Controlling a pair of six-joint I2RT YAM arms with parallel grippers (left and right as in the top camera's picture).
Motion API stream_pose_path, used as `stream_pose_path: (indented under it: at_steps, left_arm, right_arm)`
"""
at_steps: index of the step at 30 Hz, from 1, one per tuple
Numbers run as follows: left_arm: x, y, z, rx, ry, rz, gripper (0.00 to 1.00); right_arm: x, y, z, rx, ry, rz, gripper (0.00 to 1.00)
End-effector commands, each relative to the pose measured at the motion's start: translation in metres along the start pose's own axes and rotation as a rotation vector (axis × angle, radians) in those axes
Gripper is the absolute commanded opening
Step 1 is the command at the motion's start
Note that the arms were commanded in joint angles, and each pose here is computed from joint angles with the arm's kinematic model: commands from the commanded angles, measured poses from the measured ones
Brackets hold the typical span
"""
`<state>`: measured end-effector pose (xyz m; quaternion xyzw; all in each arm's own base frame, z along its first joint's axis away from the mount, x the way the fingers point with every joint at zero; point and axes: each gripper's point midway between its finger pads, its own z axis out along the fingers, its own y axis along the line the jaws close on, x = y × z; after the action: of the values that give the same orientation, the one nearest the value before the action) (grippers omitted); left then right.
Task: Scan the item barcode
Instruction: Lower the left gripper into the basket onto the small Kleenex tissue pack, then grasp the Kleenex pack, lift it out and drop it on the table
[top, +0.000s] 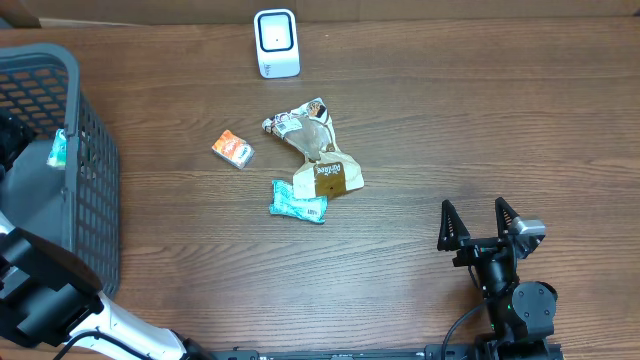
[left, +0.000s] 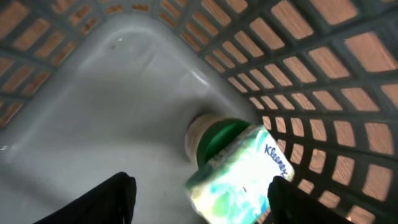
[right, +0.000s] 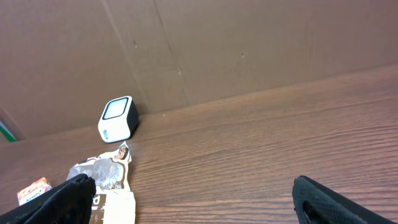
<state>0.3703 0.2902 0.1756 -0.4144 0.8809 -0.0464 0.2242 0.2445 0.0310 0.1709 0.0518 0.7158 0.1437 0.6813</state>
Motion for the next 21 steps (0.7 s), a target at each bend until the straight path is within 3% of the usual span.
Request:
stream_pose_path:
  at_steps: [1, 17, 19, 21]
  left_arm:
    - [0.017, -0.009, 0.019, 0.069, 0.051, 0.066, 0.72]
    - [0.049, -0.012, 0.063, 0.085, 0.097, 0.129, 0.73]
    - [0.055, -0.007, 0.069, 0.066, 0.108, 0.126, 0.68]
    - [0.059, -0.004, 0.073, 0.061, 0.114, 0.124, 0.54]
  right_arm:
    - [0.001, -0.002, 0.000, 0.003, -0.007, -0.001, 1.00]
    - [0.001, -0.001, 0.000, 0.003, -0.008, -0.001, 1.00]
    - [0.001, -0.002, 0.000, 0.003, -0.007, -0.001, 1.00]
    - [0.001, -0.002, 0.000, 0.003, -0.007, -0.001, 1.00]
